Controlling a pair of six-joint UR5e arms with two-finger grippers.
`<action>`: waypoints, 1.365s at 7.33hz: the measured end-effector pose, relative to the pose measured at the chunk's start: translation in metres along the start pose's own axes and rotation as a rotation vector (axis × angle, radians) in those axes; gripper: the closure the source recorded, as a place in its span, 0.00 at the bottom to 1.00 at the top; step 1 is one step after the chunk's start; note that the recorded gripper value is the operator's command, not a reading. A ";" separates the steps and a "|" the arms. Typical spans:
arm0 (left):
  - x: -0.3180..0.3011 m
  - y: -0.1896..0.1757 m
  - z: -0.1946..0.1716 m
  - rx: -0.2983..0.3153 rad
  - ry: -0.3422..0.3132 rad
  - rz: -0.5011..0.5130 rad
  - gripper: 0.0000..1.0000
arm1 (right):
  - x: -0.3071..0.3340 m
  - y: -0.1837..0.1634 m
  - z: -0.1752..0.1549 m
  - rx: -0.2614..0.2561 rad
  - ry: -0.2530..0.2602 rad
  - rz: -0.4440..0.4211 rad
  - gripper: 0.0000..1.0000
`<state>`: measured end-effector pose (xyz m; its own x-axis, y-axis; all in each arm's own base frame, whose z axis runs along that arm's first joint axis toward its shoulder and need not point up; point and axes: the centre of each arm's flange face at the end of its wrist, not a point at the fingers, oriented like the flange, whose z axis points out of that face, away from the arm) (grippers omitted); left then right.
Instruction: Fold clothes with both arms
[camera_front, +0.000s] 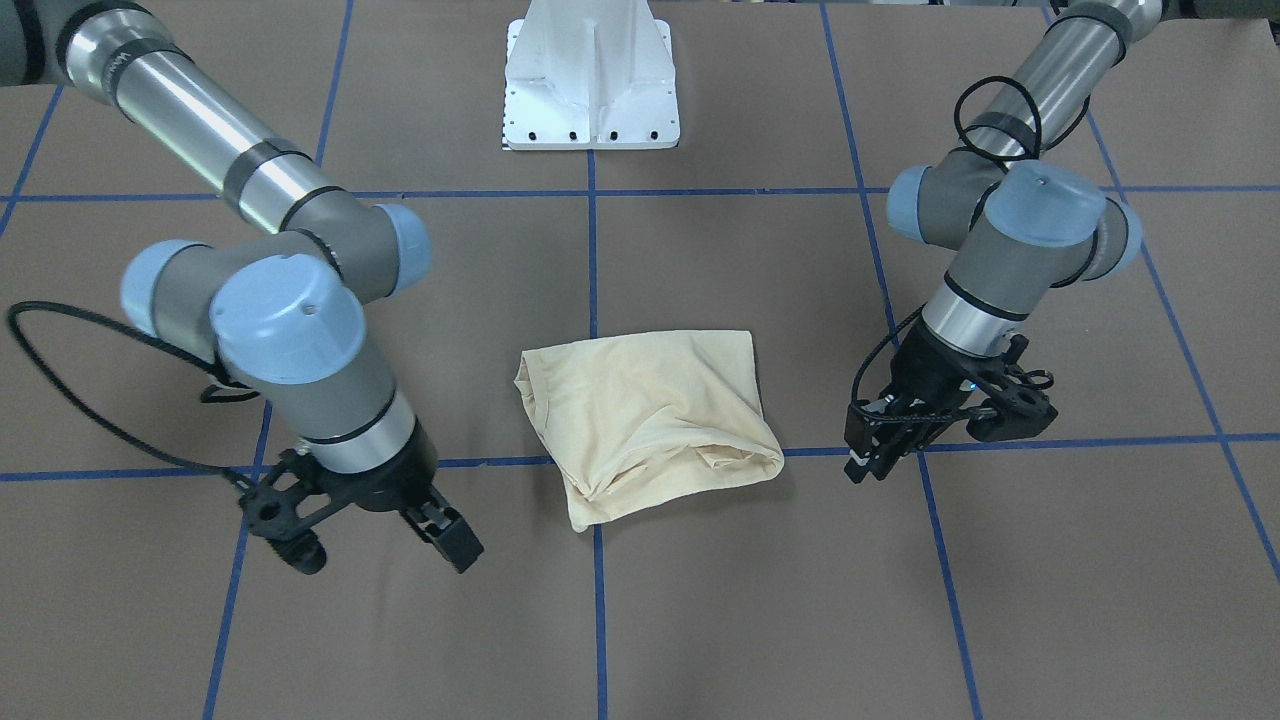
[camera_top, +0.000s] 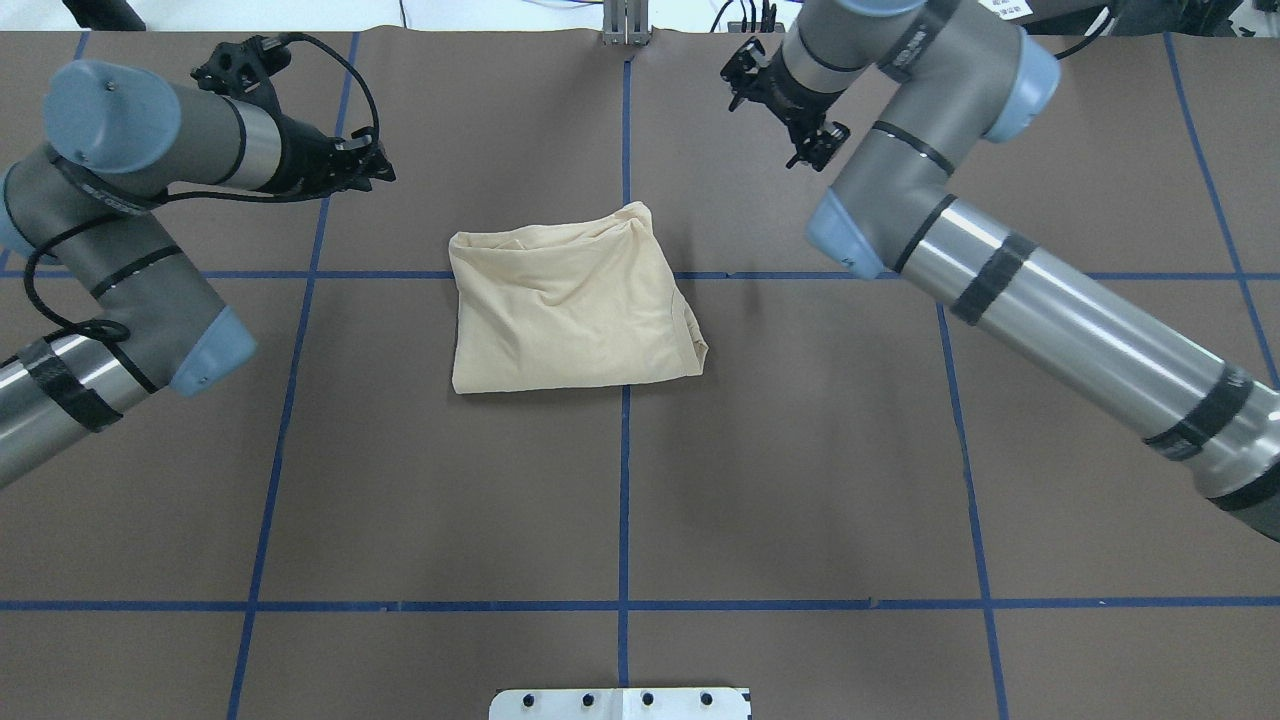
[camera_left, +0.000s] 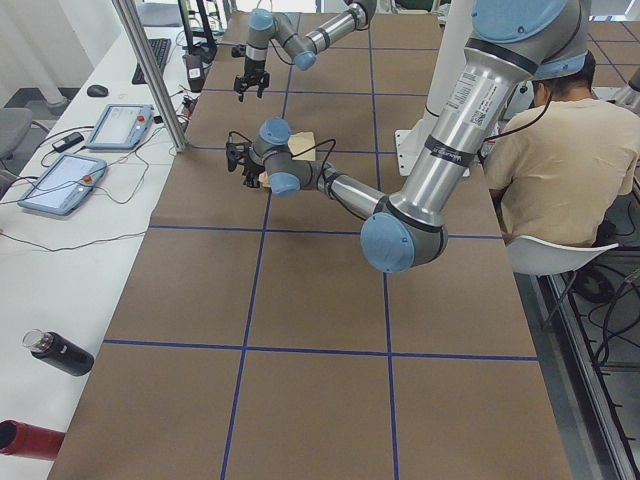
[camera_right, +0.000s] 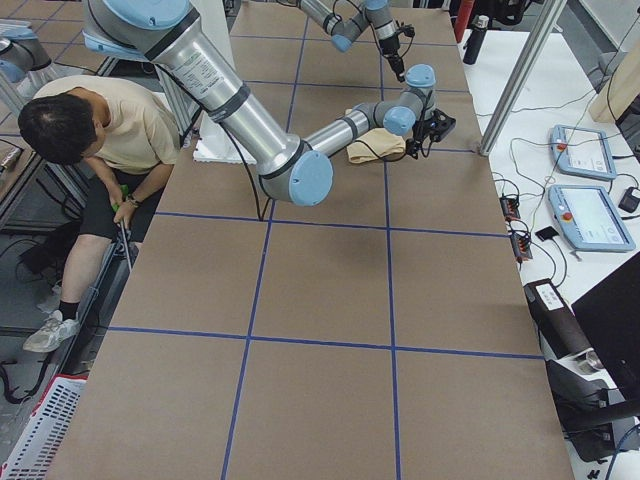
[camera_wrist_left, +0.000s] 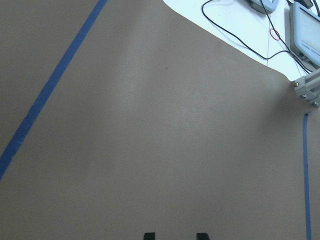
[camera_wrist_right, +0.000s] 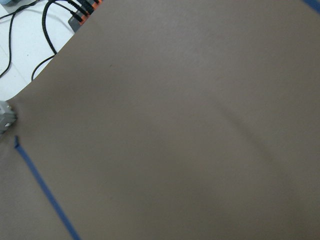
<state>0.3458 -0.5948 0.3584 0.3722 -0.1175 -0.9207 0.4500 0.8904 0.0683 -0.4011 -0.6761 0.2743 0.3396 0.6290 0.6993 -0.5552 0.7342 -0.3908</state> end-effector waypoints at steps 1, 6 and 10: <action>-0.029 -0.013 -0.031 -0.021 0.006 0.093 0.60 | 0.048 -0.051 -0.033 -0.015 0.018 -0.075 0.00; -0.240 -0.169 -0.208 -0.062 -0.178 0.542 0.61 | 0.268 -0.321 -0.173 -0.036 0.238 -0.581 0.00; -0.379 -0.264 -0.241 -0.161 -0.270 0.682 0.57 | 0.382 -0.413 -0.184 -0.144 0.260 -0.710 0.00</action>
<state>-0.1096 -0.6800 0.5968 0.7217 0.3981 -0.5663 -0.0688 0.8553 0.5136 0.0977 -0.6922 0.5924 0.7550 0.0214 0.6554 -0.0391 0.9992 0.0123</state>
